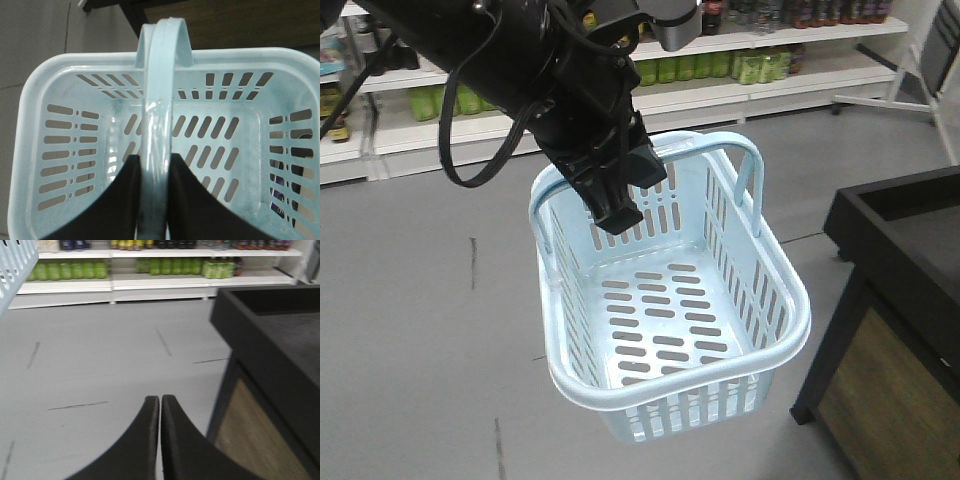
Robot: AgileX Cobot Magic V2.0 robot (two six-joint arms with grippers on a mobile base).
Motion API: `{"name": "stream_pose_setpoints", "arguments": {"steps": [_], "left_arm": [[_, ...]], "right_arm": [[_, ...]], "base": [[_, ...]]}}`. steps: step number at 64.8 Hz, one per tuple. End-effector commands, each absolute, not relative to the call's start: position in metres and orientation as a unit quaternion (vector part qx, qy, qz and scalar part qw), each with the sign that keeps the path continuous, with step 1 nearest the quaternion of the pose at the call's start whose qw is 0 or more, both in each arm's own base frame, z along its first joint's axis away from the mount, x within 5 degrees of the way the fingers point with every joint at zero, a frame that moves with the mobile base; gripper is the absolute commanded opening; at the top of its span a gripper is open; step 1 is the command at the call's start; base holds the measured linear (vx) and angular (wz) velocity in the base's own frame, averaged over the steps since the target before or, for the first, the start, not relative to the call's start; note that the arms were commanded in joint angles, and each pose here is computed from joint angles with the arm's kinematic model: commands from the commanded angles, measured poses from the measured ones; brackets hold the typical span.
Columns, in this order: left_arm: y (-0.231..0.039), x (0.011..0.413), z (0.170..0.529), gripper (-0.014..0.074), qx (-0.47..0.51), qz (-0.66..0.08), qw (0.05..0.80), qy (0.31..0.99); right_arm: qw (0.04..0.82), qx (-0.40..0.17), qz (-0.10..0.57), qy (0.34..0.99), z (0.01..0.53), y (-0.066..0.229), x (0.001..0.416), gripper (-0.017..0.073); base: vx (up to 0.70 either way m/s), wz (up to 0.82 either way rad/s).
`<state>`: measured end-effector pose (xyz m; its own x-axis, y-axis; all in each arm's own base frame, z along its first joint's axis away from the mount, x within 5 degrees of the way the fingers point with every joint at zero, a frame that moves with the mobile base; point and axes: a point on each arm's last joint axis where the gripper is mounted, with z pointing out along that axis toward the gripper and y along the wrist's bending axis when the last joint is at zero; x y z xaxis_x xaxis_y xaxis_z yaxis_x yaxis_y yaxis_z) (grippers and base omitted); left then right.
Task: Pick three apples into basket with both arms
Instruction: 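Carry the basket in the left gripper while the base drives away, then drive the base to the apple table holding the basket aloft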
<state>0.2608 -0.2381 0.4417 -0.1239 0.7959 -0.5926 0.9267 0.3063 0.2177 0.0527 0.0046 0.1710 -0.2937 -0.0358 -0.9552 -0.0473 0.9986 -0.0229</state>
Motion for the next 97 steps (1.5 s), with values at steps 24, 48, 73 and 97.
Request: {"name": "stream_pose_setpoints", "arguments": {"steps": [24, 48, 73, 97], "left_arm": [[-0.2318, 0.2479, 0.4695, -0.0006, 0.567, -0.119, 0.374, 0.724], [-0.2318, 0.2479, 0.4695, -0.0006, 0.567, -0.119, 0.374, 0.724], [-0.2318, 0.2479, 0.4695, -0.0006, 0.567, -0.119, 0.374, 0.724], [-0.2318, 0.2479, 0.4695, -0.0006, 0.567, -0.119, 0.374, 0.724]], "right_arm": [[0.623, -0.021, 0.000, 0.782, 0.1763, 0.0036, 0.0537, -0.0004], [0.624, -0.021, 0.000, 0.781, 0.1764, 0.0035, 0.0537, -0.0004], [0.624, -0.021, 0.000, 0.781, 0.1764, 0.0035, 0.0537, -0.0004], [0.624, -0.021, 0.000, 0.781, 0.1764, 0.0035, 0.0537, -0.0004]], "base": [[0.16, -0.65], [0.15, -0.63], [0.14, -0.65], [0.12, -0.57]]}}
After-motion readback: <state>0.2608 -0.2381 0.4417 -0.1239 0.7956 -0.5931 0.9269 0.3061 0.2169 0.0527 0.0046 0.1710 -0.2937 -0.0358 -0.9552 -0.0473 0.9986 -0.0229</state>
